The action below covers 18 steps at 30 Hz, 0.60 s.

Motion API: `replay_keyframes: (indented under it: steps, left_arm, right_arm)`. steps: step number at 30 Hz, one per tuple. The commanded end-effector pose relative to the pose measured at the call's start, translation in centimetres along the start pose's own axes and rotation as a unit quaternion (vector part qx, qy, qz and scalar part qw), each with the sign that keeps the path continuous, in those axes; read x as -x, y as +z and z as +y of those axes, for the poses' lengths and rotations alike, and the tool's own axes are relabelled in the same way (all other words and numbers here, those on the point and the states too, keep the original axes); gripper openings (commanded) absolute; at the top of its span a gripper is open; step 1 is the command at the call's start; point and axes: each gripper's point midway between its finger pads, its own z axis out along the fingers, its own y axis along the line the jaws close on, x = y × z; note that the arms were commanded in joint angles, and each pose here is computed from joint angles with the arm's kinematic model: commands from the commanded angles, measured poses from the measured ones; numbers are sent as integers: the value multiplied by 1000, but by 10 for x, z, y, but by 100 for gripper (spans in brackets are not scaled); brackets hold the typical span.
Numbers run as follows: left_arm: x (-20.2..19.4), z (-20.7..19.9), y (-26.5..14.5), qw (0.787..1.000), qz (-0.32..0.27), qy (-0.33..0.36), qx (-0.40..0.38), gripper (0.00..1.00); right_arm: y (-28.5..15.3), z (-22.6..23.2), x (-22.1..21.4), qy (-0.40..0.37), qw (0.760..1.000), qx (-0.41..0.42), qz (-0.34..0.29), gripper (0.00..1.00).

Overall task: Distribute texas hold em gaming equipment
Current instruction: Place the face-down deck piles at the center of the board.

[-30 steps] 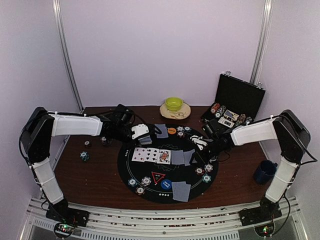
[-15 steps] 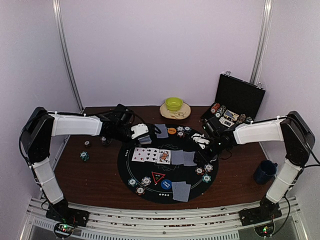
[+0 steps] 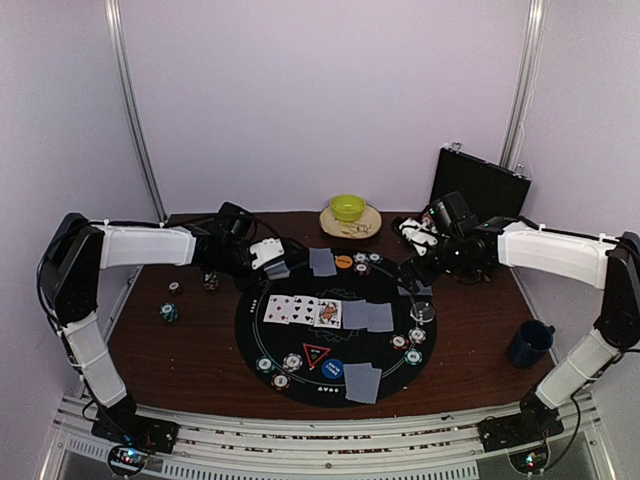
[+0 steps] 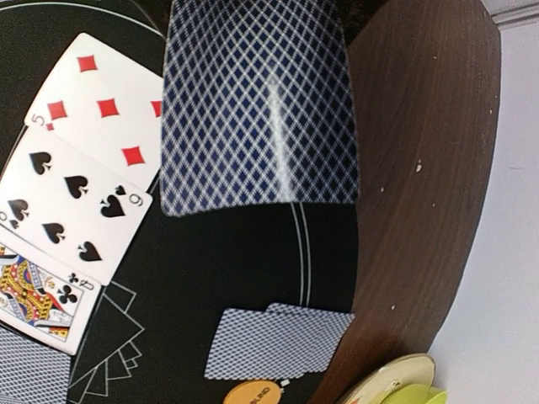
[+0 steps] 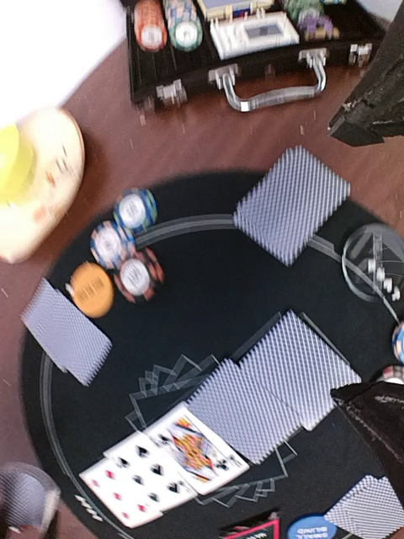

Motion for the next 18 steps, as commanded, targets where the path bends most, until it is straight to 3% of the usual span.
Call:
replay_keyframes:
  steps: [1, 8, 18]
  left_arm:
    - [-4, 43, -15, 998, -4, -49, 50, 8]
    - [-12, 48, -14, 998, -9, -45, 45, 9]
    - [-4, 69, 24, 999, -4, -33, 31, 9]
  right_arm:
    - [-32, -44, 21, 18, 996, -74, -43, 100]
    - [-52, -80, 12, 41, 989, -123, -73, 100]
    - [-53, -111, -12, 64, 986, -139, -62, 100]
